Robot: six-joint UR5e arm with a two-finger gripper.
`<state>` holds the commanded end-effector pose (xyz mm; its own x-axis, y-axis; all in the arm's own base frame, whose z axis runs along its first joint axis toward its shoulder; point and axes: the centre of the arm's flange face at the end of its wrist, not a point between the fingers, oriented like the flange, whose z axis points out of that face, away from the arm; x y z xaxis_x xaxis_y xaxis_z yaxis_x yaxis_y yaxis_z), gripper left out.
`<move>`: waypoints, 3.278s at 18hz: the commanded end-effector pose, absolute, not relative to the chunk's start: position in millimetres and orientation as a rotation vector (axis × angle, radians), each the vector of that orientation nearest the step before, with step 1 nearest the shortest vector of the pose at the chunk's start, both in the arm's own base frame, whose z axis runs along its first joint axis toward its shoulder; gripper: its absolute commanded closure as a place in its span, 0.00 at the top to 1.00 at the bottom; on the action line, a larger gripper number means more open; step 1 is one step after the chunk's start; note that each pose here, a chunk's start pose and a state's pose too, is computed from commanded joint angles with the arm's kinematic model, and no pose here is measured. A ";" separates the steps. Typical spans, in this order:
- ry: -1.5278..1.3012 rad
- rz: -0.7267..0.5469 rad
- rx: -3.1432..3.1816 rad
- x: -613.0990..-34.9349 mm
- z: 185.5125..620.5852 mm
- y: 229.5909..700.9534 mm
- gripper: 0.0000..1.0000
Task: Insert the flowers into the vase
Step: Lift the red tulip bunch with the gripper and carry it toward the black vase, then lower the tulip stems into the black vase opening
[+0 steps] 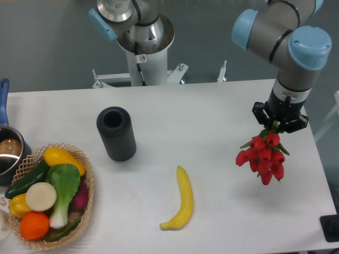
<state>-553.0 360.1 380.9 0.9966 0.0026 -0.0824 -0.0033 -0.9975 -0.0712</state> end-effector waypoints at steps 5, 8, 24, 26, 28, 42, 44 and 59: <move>0.023 0.116 -2.981 -546.0 394.4 373.6 0.00; 0.069 0.112 -2.869 -521.4 421.2 391.1 0.00; 0.092 -0.088 -2.104 -408.7 534.4 406.3 0.00; 0.063 -0.127 -2.065 -403.4 544.1 405.7 0.00; 0.049 -0.177 -2.015 -395.8 547.4 404.9 0.00; 0.093 -0.400 -1.662 -305.7 495.7 360.3 0.00; 0.082 -0.407 -1.664 -293.3 486.7 354.5 0.00; 0.117 -0.394 -1.680 -247.2 436.8 342.1 0.00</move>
